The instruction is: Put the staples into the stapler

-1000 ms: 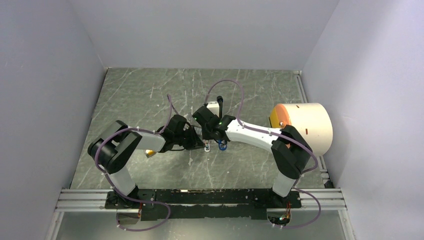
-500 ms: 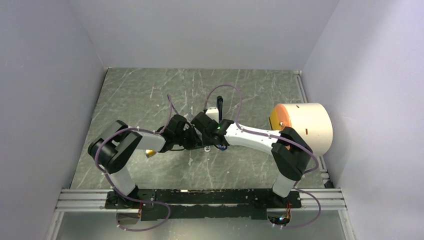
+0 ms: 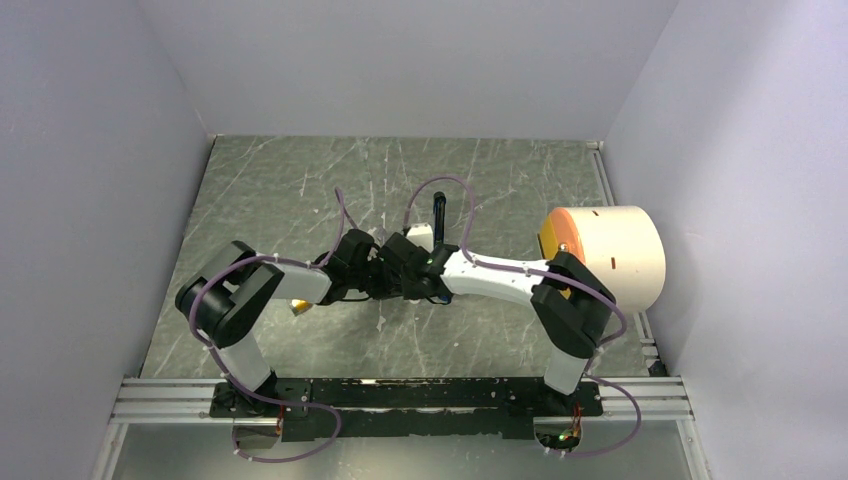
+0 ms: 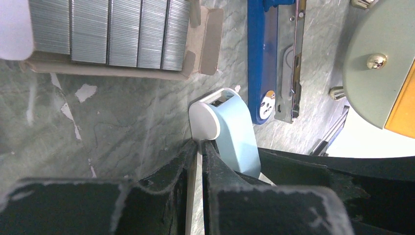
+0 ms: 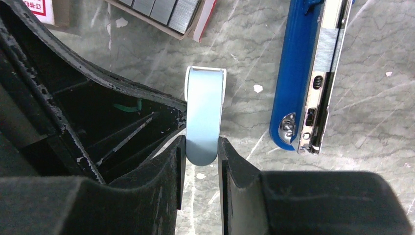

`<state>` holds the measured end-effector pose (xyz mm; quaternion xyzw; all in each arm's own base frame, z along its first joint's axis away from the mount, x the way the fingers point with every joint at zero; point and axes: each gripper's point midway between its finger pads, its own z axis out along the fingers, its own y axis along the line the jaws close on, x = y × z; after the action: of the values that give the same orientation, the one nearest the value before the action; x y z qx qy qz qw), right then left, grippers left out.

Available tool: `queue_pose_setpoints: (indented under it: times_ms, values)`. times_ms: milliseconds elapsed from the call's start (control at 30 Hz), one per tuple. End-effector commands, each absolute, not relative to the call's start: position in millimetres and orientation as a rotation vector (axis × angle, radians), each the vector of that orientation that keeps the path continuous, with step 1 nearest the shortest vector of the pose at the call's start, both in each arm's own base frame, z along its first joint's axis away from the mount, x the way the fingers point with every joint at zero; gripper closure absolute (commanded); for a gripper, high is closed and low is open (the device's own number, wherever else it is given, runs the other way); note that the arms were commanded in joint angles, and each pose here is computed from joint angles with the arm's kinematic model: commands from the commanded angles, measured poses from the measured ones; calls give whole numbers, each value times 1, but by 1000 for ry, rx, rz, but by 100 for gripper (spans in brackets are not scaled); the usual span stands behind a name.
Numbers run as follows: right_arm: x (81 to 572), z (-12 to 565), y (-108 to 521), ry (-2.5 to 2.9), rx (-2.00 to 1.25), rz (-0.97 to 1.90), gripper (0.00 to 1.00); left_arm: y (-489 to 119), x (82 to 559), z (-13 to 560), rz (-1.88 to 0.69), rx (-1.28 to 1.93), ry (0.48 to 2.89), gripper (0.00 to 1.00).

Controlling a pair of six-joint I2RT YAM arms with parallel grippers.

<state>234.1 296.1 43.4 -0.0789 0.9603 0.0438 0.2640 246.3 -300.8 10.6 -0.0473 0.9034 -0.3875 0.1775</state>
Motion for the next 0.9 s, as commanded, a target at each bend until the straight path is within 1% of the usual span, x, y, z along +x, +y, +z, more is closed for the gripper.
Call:
queue_pose_setpoints:
  times_ms: [0,267,500,700,867]
  values:
    - [219,18,288,2682,-237,58,75,-254,219,-47,-746,-167,2752,87]
    - [211,-1,281,2746,-264,-4,75,-255,218,-38,-773,-174,2735,85]
    - [213,-6,278,2780,-292,-40,75,-246,222,-27,-723,-188,2708,79]
    - [228,21,293,2719,-295,38,69,-241,226,-16,-692,-177,2677,76]
    - [238,36,298,2694,-291,42,62,-234,230,-9,-644,-178,2653,72]
